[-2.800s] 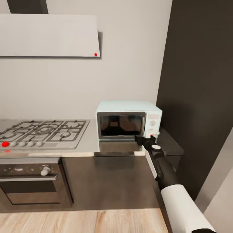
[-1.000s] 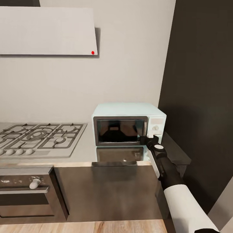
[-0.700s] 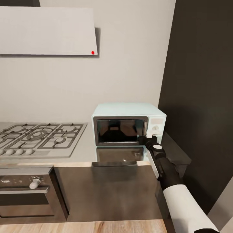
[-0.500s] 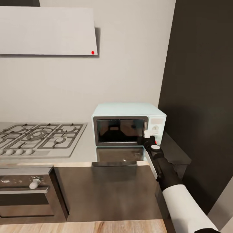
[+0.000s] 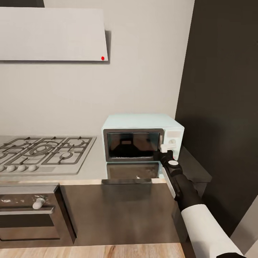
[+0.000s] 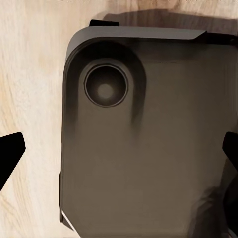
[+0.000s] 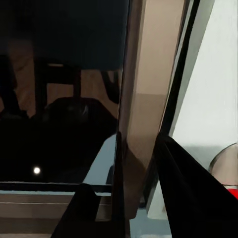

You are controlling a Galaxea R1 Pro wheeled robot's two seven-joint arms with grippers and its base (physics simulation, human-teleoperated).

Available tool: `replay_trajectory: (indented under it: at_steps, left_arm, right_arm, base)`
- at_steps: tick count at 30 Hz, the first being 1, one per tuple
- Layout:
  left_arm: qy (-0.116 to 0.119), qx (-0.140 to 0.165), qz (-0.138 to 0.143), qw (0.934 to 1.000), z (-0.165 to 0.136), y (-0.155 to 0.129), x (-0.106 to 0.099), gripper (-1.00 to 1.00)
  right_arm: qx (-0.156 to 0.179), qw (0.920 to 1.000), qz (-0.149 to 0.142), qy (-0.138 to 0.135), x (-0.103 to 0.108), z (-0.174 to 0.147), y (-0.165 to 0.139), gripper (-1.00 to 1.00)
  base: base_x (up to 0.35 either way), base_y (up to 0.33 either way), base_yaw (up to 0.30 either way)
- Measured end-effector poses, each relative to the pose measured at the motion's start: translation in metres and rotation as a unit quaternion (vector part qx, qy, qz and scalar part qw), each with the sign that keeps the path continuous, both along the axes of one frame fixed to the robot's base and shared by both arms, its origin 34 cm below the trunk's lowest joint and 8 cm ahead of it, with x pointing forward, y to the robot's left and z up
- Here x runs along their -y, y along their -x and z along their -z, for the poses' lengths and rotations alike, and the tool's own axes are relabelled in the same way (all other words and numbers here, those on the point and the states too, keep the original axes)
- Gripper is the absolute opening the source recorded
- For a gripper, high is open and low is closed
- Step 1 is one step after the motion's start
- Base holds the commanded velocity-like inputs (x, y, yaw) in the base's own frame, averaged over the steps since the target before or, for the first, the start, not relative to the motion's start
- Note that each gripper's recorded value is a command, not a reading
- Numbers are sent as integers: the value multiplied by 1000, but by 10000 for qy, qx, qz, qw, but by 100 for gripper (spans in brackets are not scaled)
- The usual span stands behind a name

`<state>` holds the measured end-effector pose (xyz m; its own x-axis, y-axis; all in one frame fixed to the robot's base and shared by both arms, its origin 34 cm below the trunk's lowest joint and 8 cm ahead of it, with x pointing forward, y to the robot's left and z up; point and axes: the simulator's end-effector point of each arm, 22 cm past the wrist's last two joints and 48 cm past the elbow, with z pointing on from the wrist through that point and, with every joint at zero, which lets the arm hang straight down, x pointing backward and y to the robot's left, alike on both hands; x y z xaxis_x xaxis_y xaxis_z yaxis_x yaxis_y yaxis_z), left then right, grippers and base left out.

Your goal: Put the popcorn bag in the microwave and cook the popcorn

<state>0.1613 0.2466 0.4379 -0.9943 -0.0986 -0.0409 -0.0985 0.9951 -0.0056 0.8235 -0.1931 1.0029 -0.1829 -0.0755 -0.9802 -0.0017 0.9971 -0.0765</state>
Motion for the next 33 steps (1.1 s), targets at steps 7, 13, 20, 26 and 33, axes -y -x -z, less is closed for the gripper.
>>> replay_trajectory:
  at_steps: [7, 13, 20, 26, 33]
  left_arm:
    - [-4, -7, -4, 10000, 0, 1, 0, 100]
    - [-4, -6, 4, 10000, 0, 0, 0, 100]
    - [1, -9, -5, 10000, 0, 1, 0, 100]
    - [2, -7, -14, 10000, 0, 1, 0, 100]
    - [2, -3, -13, 10000, 0, 1, 0, 100]
  right_arm:
    - [0, 9997, 202, -96, 14, 0, -1, -100]
    - [-4, 9991, 391, -174, 30, 1, -1, -100]
    - [-8, 9987, 506, 36, 37, 2, 0, -100]
    - [2, 9986, 510, -153, 37, 1, -1, -100]
    - [1, 9986, 501, -197, 37, 1, -1, -100]
  base:
    - [-217, 127, 0]
    - [-203, 157, 0]
    - [-50, 45, 0]
    - [0, 0, 0]
    - [0, 0, 0]
